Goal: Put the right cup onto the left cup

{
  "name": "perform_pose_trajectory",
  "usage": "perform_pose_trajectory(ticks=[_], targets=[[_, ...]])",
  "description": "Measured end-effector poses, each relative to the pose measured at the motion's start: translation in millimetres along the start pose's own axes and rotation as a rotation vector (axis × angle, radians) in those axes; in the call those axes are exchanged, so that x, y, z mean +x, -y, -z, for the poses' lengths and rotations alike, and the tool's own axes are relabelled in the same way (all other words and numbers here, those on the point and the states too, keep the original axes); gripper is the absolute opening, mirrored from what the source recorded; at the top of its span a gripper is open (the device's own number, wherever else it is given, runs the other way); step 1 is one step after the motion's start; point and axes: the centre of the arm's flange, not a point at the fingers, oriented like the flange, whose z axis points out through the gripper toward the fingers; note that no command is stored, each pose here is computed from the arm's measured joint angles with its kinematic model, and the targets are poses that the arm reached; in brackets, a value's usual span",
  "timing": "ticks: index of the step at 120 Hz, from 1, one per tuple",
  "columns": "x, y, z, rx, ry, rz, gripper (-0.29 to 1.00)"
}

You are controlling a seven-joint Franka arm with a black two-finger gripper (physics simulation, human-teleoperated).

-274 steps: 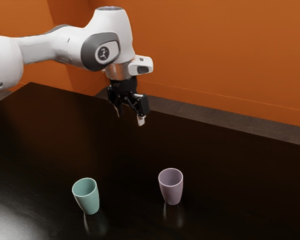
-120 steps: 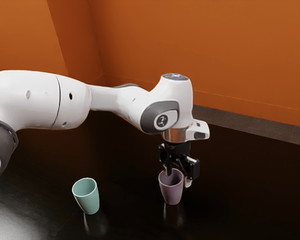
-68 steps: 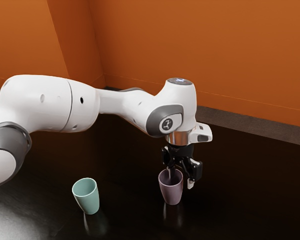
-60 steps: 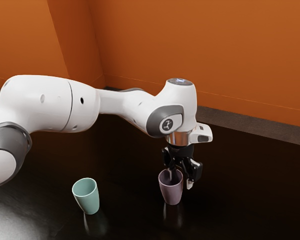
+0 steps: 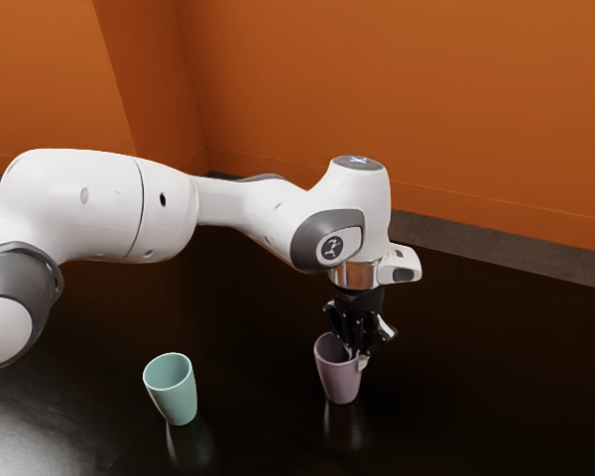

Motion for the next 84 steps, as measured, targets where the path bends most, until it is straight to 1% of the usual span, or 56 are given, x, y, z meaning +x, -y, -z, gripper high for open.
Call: perform_pose_trajectory(ticks=[43,66,84], targets=[[-4.8,5.4,12.8,0.014,-0.004,0.036,-0.08],[-14.7,8.4,42.3,0.046,-0.033,0.044,-0.08],[-32.3,20.4,68.2,0.067,-0.057,0.064,-0.08]])
